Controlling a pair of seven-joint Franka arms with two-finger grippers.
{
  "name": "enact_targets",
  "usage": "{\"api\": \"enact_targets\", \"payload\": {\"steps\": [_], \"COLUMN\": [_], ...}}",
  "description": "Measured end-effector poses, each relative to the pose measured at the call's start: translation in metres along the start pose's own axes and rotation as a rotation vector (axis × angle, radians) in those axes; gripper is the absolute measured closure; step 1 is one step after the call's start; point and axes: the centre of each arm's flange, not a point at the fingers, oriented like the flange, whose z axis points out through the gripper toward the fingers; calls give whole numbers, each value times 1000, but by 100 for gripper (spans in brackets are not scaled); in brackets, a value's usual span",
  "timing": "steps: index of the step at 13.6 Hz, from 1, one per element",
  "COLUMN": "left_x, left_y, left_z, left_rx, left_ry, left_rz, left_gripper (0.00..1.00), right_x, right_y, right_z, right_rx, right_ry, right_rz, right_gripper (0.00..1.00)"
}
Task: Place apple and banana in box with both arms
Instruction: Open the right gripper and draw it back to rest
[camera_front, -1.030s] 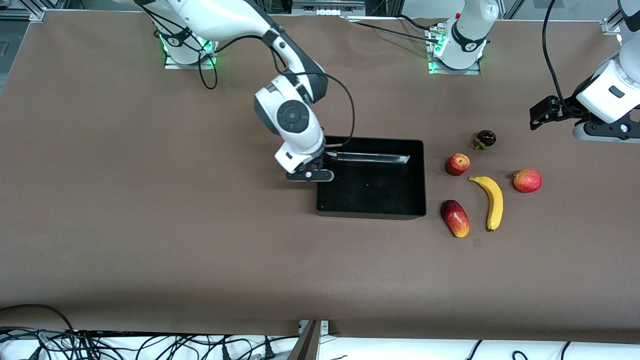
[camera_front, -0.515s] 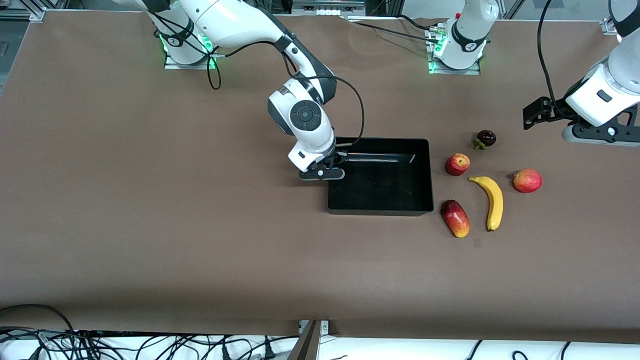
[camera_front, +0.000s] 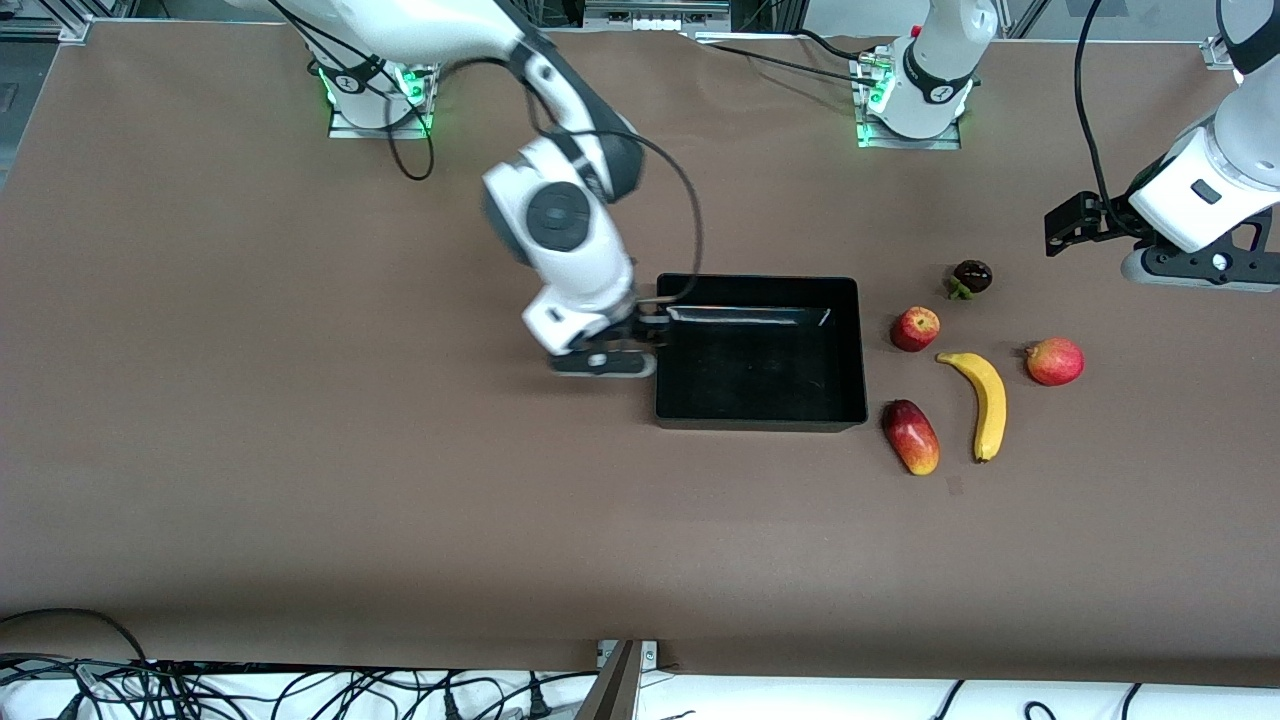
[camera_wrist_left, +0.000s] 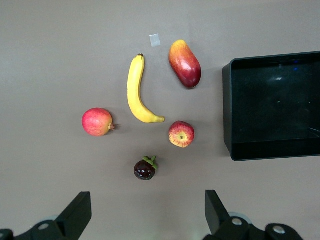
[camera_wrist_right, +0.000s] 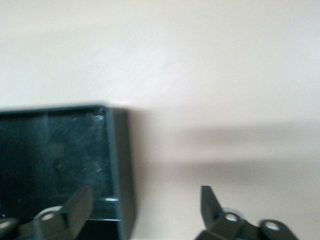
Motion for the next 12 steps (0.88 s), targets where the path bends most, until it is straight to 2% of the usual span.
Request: {"api": "enact_targets", "payload": {"steps": [1, 3, 6, 9, 12], "left_x": [0, 0, 0, 0, 0], "left_y": [0, 1, 2, 2, 2], "left_z": [0, 0, 0, 0, 0], "left_rx": [0, 0, 0, 0, 0], "left_ry": [0, 0, 0, 0, -2], "left_rz": [0, 2, 3, 3, 3], "left_gripper": [0, 0, 0, 0, 0], "right_x": [16, 35, 33, 15, 3], "right_y": [33, 100, 197, 278, 310], "right_z": [-39, -111, -192, -223, -234], "right_rx": [-24, -32, -30, 4, -46], "right_ry": [-9, -52, -105, -131, -127], "right_rz": [-6, -24, -70, -72, -92], "right_gripper": [0, 0, 0, 0, 0]}}
